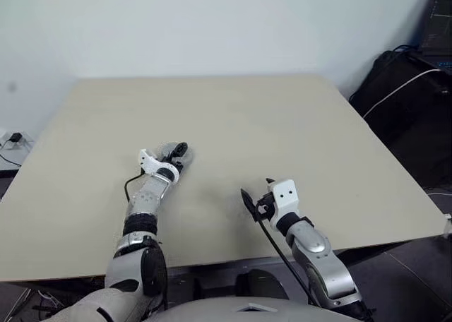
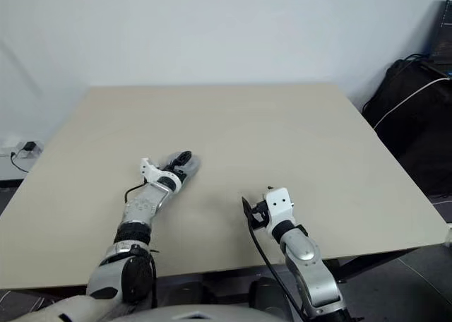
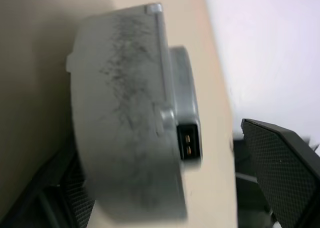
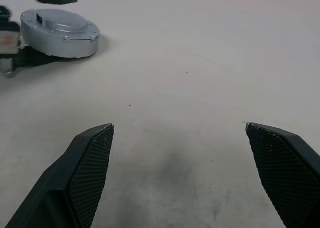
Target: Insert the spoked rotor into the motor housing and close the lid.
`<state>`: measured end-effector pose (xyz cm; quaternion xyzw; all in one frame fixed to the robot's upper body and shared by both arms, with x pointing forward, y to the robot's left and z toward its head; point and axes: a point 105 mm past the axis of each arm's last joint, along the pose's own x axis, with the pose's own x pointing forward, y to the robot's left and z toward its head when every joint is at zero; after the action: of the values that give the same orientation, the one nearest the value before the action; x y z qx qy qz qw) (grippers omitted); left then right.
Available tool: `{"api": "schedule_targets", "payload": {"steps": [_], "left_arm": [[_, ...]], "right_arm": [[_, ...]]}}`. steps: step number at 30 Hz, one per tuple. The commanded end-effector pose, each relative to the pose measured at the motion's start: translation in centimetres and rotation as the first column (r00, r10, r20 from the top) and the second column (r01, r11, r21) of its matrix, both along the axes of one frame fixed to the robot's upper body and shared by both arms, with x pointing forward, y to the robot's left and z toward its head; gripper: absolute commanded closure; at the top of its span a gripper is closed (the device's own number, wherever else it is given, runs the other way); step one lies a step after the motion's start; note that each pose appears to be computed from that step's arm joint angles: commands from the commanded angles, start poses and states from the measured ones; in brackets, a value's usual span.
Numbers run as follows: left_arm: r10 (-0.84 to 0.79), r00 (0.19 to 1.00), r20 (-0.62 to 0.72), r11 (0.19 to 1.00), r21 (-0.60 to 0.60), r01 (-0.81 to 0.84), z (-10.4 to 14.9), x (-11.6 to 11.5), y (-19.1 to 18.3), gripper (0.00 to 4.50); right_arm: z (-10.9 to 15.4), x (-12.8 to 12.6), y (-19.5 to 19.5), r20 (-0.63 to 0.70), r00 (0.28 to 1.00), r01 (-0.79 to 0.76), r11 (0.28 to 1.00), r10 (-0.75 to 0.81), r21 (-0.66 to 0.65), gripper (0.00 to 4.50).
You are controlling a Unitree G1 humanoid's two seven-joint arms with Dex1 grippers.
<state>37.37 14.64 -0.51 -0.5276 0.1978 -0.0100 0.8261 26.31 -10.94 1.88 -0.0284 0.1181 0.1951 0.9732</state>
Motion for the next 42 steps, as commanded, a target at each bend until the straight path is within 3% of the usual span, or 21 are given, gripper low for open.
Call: {"api": "schedule_targets", "payload": {"steps": [1, 5, 8, 13, 18, 22, 29, 42], "left_arm": [[-0.011, 0.996, -0.083, 0.998, 0.061, 0.016, -1.9, -2.9, 1.6, 0.02], [-0.014, 0.994, -0.107, 0.990, 0.141, 0.029, -2.4, -5.7, 3.6, 0.02], [-0.081, 0.992, -0.096, 0.945, 0.310, 0.107, -2.2, -7.7, 3.7, 0.02], [-0.189, 0.982, 0.021, 0.801, 0.581, 0.142, -0.2, -9.5, 2.6, 0.02], [-0.188, 0.963, 0.195, 0.621, 0.783, -0.037, 2.5, -10.8, 2.4, 0.02], [-0.148, 0.950, 0.274, 0.554, 0.819, -0.150, 3.4, -11.5, 2.5, 0.02], [-0.214, 0.911, 0.352, 0.383, 0.888, -0.253, 3.6, -12.3, 1.9, 0.02], [-0.228, 0.871, 0.436, 0.448, 0.841, -0.303, 3.9, -11.9, 0.8, 0.02]], "right_arm": [[1.2, 0.5, -0.2, 0.036, 0.999, 0.016, 1.000, -0.017, 0.019, 0.00], [0.9, 0.5, -0.3, 0.013, 0.999, 0.037, 0.998, -0.038, 0.059, 0.00], [0.8, 0.6, -0.7, 0.007, 0.999, 0.052, 0.996, -0.052, 0.072, 0.00], [0.5, 0.5, -1.3, 0.012, 0.997, 0.078, 0.994, -0.079, 0.077, 0.00], [0.2, 0.3, -2.1, 0.021, 0.992, 0.124, 0.988, -0.127, 0.092, 0.00], [0.0, 0.2, -3.2, 0.043, 0.980, 0.189, 0.979, -0.193, 0.081, 0.00], [0.3, -0.4, -5.9, 0.154, 0.910, 0.382, 0.923, -0.386, 0.054, 0.00], [-0.6, -1.4, -5.9, 0.142, 0.903, 0.401, 0.914, -0.405, 0.060, 0.00]]}}
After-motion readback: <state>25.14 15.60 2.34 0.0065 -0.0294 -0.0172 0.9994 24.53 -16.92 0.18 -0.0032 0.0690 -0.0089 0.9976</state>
